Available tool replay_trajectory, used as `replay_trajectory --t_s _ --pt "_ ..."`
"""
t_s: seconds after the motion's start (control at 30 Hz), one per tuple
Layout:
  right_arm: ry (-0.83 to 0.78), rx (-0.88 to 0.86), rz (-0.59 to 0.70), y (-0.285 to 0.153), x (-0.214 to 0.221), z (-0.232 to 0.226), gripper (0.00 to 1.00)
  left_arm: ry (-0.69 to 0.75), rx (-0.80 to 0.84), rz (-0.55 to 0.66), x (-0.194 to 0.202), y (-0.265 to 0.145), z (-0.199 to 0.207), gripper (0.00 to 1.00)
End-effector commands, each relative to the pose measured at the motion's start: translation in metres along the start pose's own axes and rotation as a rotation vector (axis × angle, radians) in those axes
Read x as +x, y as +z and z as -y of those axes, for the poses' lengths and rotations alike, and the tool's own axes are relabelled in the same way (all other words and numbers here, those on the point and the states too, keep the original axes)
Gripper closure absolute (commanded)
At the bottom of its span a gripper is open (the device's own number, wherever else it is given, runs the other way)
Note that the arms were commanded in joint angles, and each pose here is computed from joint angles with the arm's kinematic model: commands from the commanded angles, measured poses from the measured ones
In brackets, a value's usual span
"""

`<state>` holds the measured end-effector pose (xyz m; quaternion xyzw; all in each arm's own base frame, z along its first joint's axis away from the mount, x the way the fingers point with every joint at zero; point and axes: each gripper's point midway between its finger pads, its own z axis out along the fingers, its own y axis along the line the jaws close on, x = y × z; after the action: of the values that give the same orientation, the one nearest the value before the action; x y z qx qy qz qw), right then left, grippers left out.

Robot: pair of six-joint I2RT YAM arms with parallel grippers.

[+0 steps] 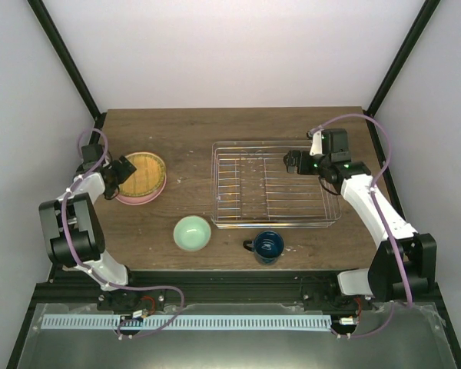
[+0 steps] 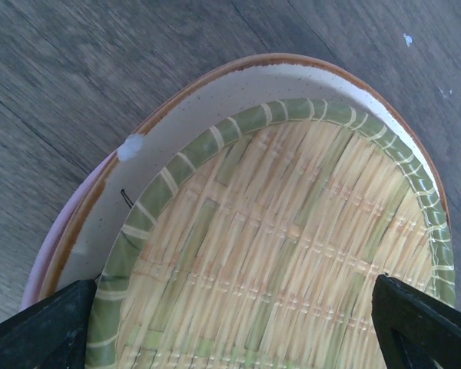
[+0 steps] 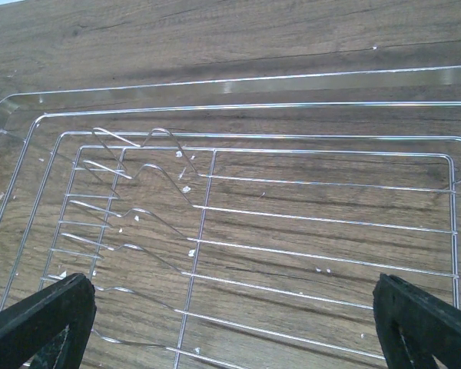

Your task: Load the mixed dishes into the dish rack

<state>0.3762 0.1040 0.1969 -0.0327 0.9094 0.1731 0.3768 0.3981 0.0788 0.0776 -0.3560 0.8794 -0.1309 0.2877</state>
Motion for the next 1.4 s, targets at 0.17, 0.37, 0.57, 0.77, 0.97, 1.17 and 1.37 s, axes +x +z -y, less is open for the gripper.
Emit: replay_trajectory --t_s 0.17,0.37,0.57,0.77,0.97,1.17,1.37 --pt "-0.009 -0.007 -0.012 0.005 0.002 -0.002 0.0 -0.055 0.056 -0.02 0.015 0.013 -0.002 0.07" --pt "-0.008 -0.004 -0.015 0.006 0.002 -0.001 0.0 -0.098 0.075 -0.035 0.033 0.018 -0.011 0.24" --pt "-0.006 -0.005 -0.017 0.006 0.002 -0.002 0.0 -0.11 0.058 -0.046 0.043 0.019 -0.022 0.57" --pt "-0.005 -0.001 -0.018 0.007 0.003 -0.001 0.0 -0.111 0.065 -0.05 0.046 0.018 -0.023 0.8" --pt "-0.005 -0.007 -0.023 0.008 0.004 -0.001 0.0 -0.108 0.072 -0.055 0.048 0.016 -0.023 1.0" --pt "-0.002 -0.013 -0.026 0.01 0.005 -0.002 0.0 -0.104 0.09 -0.049 0.049 0.012 -0.022 1.0" --pt "-0.007 -0.04 -0.022 0.009 0.005 -0.007 0.0 -0.103 0.175 -0.029 0.045 -0.001 -0.009 1.0"
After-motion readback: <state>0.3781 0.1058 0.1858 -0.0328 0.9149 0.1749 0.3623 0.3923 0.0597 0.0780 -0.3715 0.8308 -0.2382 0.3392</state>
